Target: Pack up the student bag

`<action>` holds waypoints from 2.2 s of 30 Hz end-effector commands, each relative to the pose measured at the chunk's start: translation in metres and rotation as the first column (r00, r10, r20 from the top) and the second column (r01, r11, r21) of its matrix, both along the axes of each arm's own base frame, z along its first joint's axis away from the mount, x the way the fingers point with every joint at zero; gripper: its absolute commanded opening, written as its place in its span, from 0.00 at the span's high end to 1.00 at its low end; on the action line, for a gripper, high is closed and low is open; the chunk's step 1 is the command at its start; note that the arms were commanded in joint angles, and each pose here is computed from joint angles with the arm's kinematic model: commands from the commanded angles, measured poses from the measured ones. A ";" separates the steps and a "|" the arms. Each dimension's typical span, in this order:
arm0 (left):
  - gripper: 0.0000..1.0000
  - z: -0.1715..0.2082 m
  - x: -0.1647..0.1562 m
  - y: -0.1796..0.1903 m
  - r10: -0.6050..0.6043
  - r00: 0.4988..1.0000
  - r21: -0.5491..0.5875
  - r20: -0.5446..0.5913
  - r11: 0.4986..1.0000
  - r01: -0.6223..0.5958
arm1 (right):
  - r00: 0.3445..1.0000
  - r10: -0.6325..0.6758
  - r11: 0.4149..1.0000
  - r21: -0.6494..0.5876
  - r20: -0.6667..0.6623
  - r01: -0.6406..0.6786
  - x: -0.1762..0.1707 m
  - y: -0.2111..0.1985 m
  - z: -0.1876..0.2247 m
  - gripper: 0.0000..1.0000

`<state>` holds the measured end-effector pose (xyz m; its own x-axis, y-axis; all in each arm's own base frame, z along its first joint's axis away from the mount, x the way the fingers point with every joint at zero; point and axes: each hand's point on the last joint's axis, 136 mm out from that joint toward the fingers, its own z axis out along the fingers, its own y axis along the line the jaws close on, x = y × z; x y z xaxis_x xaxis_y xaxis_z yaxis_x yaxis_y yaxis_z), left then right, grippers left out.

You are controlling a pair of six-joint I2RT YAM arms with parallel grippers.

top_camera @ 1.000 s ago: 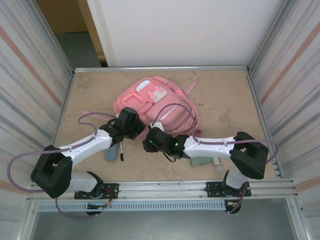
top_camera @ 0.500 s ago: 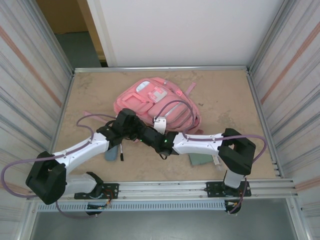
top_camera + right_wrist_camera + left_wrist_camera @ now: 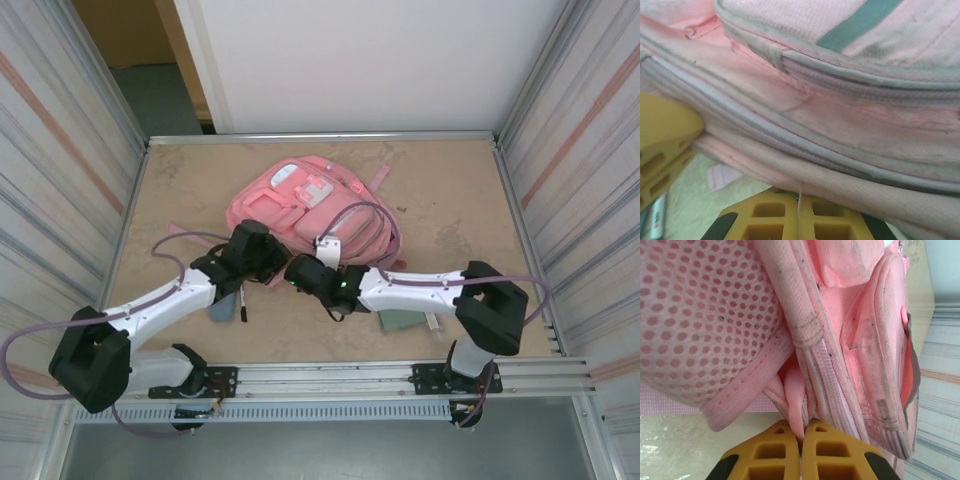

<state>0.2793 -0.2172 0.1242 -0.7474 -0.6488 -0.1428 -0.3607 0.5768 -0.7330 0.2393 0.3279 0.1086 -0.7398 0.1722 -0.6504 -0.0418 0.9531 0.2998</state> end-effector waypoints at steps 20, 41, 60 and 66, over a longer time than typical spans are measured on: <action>1.00 -0.011 0.029 0.049 0.066 0.998 0.114 -0.013 0.991 -0.065 | 0.936 0.248 0.964 -0.030 -0.251 -0.263 -0.012 -0.112 -0.010 1.00; 0.64 -0.009 0.104 0.069 -0.134 0.990 0.089 -0.040 0.986 0.137 | 0.751 0.554 0.833 0.245 -0.360 -0.497 -0.032 -0.042 -0.023 0.75; 0.26 -0.020 0.011 0.031 0.051 0.999 0.178 -0.010 0.983 -0.048 | 0.782 0.592 0.778 -0.114 -0.195 -0.618 0.046 -0.041 -0.017 0.53; 0.25 -0.032 0.032 0.007 0.097 0.995 0.132 0.001 0.987 -0.096 | 0.775 0.605 0.764 -0.140 -0.184 -0.630 0.051 -0.039 -0.022 0.51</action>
<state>0.2892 -0.1997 0.0828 -0.7468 -0.6282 -0.2183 -0.4099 0.6932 -0.5928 0.2800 0.2864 0.0854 -0.7548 -0.4349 -0.4910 -0.5870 0.7819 0.2099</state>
